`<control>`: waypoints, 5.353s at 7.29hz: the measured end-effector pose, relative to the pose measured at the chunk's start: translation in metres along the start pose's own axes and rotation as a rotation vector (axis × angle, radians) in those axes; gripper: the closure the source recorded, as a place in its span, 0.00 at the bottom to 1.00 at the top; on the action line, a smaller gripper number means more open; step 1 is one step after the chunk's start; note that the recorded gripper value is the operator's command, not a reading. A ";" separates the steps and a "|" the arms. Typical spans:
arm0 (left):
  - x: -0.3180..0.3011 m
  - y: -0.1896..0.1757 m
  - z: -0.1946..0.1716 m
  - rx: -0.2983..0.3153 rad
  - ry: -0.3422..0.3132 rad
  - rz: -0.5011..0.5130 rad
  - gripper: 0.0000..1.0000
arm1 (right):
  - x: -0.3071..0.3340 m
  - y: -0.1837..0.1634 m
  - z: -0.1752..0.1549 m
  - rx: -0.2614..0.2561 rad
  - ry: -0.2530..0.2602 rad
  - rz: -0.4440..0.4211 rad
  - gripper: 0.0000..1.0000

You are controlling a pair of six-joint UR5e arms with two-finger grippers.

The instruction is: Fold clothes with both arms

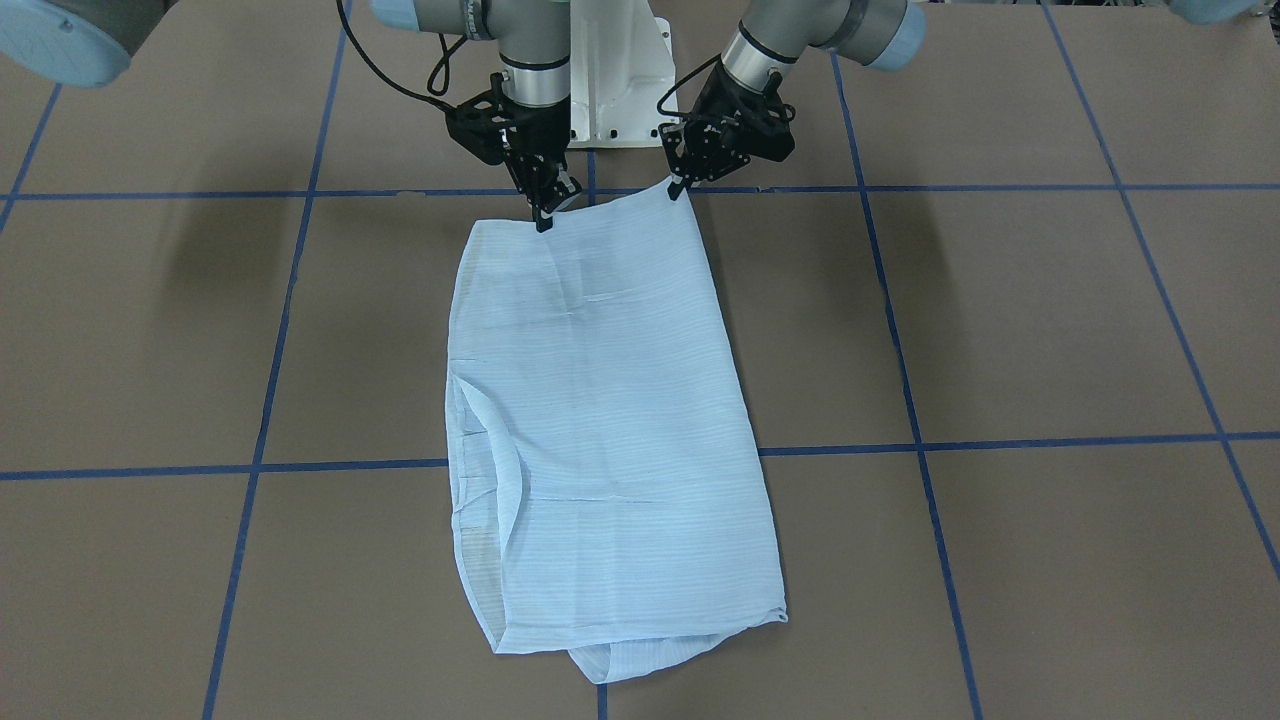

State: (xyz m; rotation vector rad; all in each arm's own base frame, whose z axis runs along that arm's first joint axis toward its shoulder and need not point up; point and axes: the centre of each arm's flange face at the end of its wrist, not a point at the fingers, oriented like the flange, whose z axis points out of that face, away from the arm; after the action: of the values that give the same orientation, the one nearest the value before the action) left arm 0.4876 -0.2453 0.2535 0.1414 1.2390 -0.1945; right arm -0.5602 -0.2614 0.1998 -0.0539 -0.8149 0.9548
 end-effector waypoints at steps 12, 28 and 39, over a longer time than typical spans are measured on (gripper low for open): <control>0.039 -0.173 -0.052 0.190 -0.189 0.120 1.00 | -0.100 -0.060 -0.066 0.142 -0.172 -0.206 1.00; -0.039 -0.273 0.008 0.158 -0.240 0.477 0.00 | -0.199 -0.194 0.041 0.108 -0.063 -0.482 0.00; -0.237 -0.335 -0.182 0.036 -0.344 0.864 0.00 | -0.014 -0.495 -0.021 -0.093 0.113 -1.020 0.00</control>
State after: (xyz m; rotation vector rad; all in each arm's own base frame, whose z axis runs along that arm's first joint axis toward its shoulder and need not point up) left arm 0.1705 -0.5166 0.4190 0.6295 0.7460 0.4929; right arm -0.2027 -0.5626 0.3659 0.2118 -0.6530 -0.0492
